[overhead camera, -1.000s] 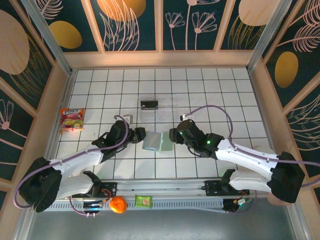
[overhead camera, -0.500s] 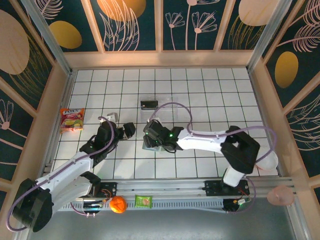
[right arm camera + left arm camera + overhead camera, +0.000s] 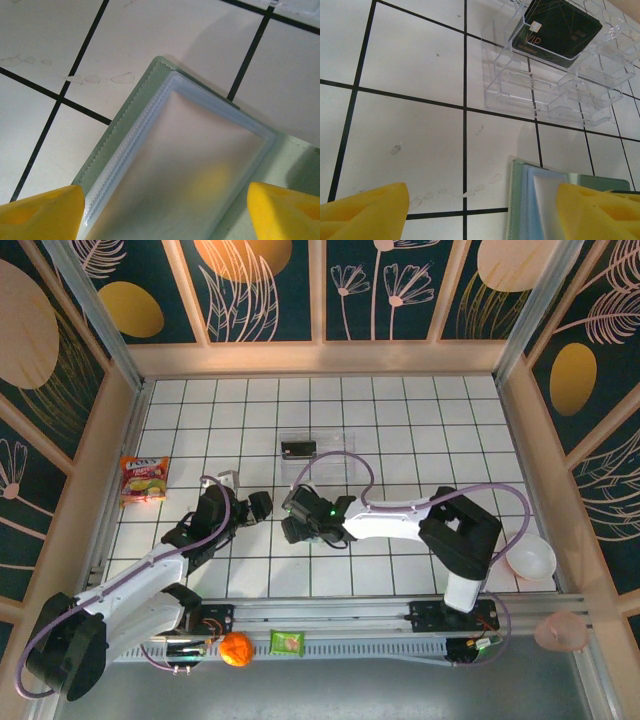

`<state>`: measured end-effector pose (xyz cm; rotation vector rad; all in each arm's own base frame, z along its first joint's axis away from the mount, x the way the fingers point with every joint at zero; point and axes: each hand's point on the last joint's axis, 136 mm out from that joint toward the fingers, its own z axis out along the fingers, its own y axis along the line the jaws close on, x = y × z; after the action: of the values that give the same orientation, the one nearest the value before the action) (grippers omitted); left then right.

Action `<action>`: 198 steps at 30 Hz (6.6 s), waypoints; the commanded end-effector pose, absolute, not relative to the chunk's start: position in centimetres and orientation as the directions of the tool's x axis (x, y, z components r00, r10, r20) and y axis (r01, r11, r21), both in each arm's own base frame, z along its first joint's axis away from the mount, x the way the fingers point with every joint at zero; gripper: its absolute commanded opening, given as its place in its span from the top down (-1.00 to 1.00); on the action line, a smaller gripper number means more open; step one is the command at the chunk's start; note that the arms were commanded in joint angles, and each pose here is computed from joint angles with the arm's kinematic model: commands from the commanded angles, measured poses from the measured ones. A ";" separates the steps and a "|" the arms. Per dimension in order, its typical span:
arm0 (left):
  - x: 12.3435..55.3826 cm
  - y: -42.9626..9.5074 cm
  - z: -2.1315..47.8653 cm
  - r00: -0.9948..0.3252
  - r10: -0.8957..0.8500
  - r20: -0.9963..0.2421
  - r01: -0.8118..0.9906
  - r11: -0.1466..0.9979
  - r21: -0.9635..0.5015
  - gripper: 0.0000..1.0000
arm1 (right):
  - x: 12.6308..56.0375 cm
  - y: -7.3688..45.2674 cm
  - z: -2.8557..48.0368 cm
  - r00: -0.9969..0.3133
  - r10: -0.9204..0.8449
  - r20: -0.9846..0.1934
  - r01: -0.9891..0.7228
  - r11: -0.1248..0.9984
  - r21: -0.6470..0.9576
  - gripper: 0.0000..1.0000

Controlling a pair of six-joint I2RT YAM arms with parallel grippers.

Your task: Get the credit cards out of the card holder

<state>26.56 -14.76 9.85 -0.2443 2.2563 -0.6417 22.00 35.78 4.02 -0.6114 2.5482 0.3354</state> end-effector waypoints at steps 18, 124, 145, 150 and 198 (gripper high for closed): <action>26.0 -16.9 9.3 -0.746 -0.318 -0.585 0.100 0.815 -0.571 -0.35 | 21.7 34.5 2.3 -0.787 -0.358 -0.502 -0.462 0.882 0.096 -0.20; 21.5 -25.4 1.6 -0.932 -0.013 -0.363 0.217 0.783 -0.584 1.00 | 22.8 25.9 6.6 -0.889 0.059 -0.453 -0.190 0.854 0.484 0.60; 21.8 -25.7 1.5 -0.931 -0.005 -0.366 0.225 0.780 -0.584 1.00 | 23.8 27.5 2.0 -0.940 0.051 -0.336 -0.111 0.890 0.443 1.00; 21.7 -25.6 1.2 -0.931 0.000 -0.365 0.227 0.783 -0.580 1.00 | 23.7 26.4 0.8 -0.938 0.038 -0.345 -0.098 0.924 0.369 1.00; 25.5 -27.2 5.9 -0.838 -0.013 -0.545 0.338 0.772 -0.538 0.17 | 23.9 30.7 5.4 -0.943 0.061 -0.328 -0.159 0.783 0.601 0.45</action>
<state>25.12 -25.66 4.68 0.1844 2.4745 -0.8239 23.66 30.86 5.34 -0.0930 2.6446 0.9341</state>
